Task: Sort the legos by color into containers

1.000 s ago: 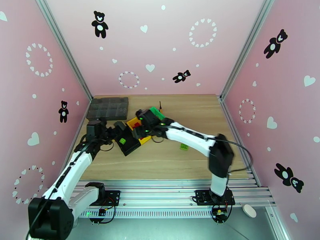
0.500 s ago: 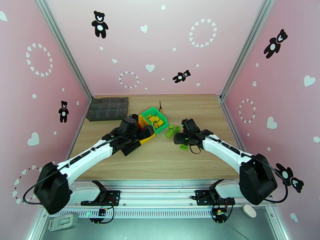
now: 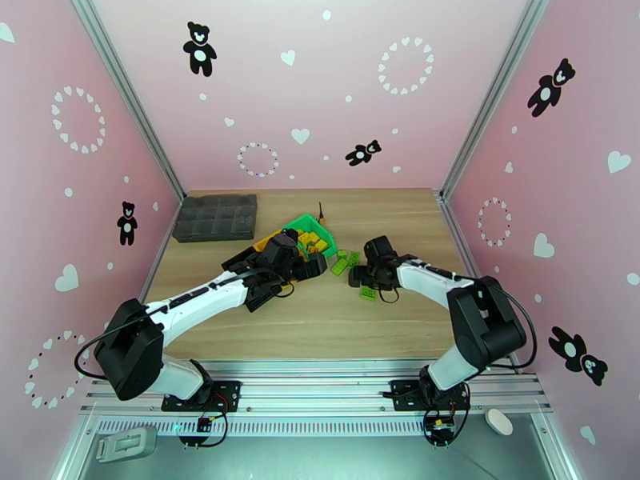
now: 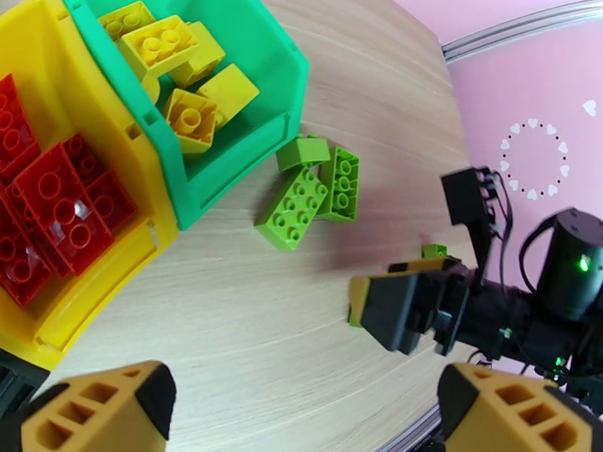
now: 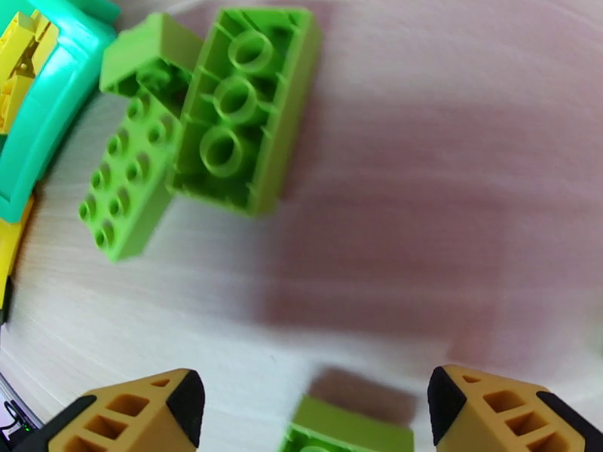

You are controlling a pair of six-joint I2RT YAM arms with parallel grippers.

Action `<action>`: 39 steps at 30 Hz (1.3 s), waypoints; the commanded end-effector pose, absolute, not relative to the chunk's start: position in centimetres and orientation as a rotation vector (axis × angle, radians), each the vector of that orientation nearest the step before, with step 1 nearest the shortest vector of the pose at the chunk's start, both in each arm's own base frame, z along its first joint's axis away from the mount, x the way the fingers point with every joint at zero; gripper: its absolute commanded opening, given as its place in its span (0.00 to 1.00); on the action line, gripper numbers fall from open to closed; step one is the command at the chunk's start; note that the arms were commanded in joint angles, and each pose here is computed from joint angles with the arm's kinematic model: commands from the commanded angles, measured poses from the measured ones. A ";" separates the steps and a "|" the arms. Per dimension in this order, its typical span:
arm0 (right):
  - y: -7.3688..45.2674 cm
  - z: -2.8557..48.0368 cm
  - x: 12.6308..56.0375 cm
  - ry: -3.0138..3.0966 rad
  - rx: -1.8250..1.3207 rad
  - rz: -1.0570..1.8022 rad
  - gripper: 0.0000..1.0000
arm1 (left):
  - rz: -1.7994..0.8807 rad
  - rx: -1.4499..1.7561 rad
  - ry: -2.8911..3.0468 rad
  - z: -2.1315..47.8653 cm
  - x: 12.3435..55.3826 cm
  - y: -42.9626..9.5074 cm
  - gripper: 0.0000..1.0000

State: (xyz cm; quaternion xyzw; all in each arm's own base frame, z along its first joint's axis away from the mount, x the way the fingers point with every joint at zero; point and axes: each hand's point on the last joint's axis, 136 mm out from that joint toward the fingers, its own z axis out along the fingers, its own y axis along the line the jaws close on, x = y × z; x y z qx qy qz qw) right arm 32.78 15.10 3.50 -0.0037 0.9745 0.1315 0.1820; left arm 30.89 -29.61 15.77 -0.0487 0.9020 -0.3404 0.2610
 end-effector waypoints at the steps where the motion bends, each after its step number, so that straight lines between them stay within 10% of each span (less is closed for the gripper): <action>1: 16.0 3.4 33.0 2.750 -0.040 0.421 0.81 | -0.911 -0.143 2.423 16.0 31.1 -29.5 0.98; 20: 17.1 3.1 26.3 2.817 -0.173 0.202 0.78 | -0.909 -0.137 2.416 16.0 30.9 -29.2 0.98; 39: 19.4 4.3 26.6 2.766 -0.242 0.078 0.25 | -0.829 -0.283 2.348 17.4 30.8 -22.0 0.98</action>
